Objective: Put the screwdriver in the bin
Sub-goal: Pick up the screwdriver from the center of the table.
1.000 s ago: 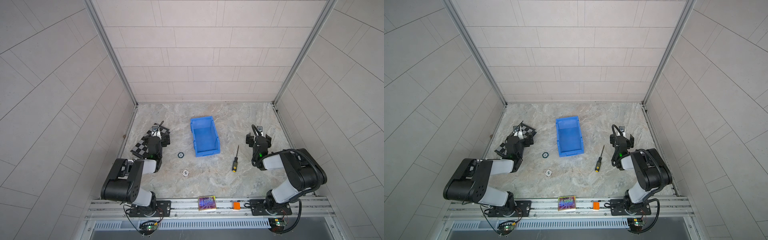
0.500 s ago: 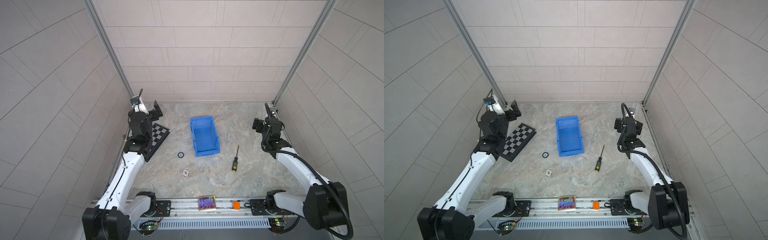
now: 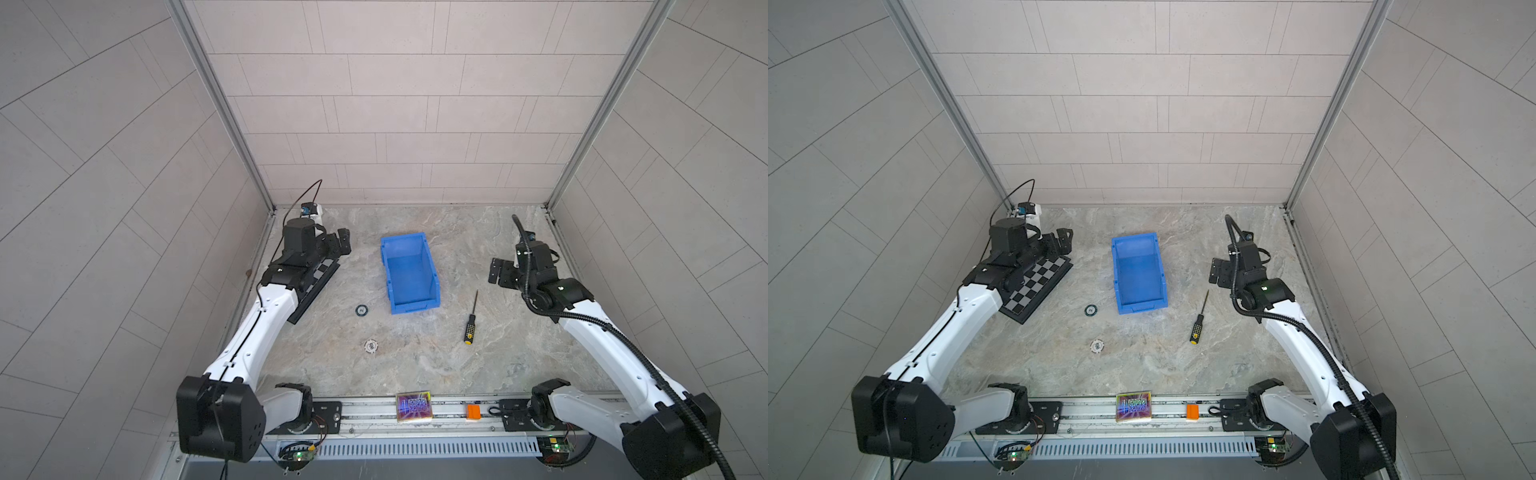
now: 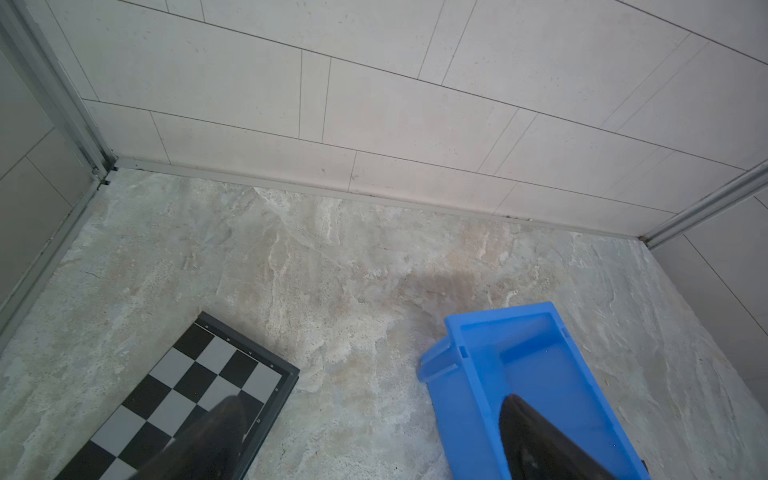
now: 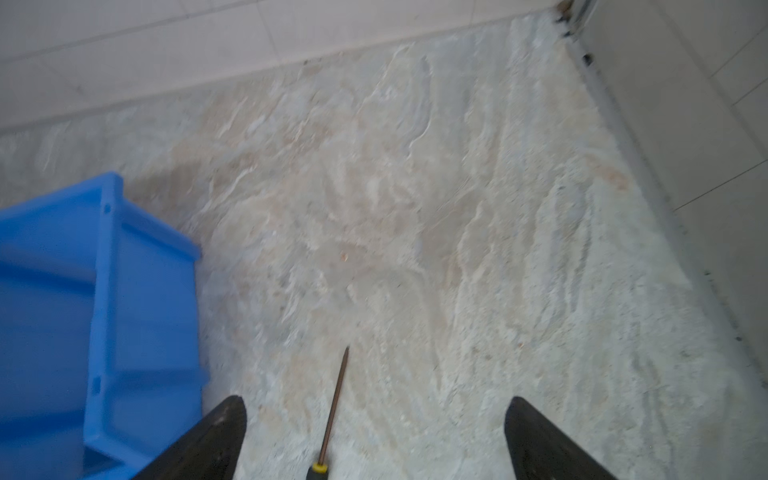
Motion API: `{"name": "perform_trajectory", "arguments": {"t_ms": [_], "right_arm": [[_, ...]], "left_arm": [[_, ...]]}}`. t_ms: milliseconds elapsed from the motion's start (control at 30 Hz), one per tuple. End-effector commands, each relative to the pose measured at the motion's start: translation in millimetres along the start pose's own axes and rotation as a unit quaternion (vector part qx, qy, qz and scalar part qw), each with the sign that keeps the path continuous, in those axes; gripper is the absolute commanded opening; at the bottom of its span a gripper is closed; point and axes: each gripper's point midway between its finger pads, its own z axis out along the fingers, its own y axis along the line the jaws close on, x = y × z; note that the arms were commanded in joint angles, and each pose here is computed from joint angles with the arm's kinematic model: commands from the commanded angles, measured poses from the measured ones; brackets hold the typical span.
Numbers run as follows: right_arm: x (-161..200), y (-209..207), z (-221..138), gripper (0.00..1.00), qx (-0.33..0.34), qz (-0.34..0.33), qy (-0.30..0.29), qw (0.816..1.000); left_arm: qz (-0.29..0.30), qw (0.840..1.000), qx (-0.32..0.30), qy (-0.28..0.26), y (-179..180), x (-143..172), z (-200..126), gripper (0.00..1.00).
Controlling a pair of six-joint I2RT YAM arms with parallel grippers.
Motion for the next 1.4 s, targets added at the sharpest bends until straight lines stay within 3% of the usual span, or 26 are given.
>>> {"name": "perform_trajectory", "arguments": {"t_ms": [0, 267, 433, 533, 1100, 1367], "right_arm": [[38.0, 7.6, -2.7, 0.99, 0.007, 0.021, 0.040, 0.999], [119.8, 24.7, 19.4, 0.97, 0.010, 0.032, 0.122, 0.992], [148.5, 22.1, 21.1, 0.91, 0.019, 0.045, 0.155, 0.987], [153.9, 23.7, 22.2, 0.83, 0.017, 0.053, 0.149, 0.987], [165.9, 46.9, 47.7, 0.68, 0.021, 0.052, 0.162, 0.985], [167.9, 47.2, 54.2, 0.56, 0.038, 0.044, 0.164, 0.985]], "left_arm": [[-0.006, 0.999, 0.021, -0.028, -10.2, -6.5, -10.1, 0.99], [-0.017, 0.999, 0.029, -0.029, -12.8, -5.5, -7.9, 0.99], [-0.020, 0.999, 0.028, -0.031, -12.0, -4.6, -7.0, 0.99], [-0.020, 0.999, 0.027, -0.031, -11.1, -3.8, -6.2, 0.99], [-0.015, 0.999, 0.026, -0.035, -11.2, -4.8, -5.5, 1.00], [-0.017, 0.999, 0.026, -0.033, -11.6, -5.3, -5.6, 0.99]]}}
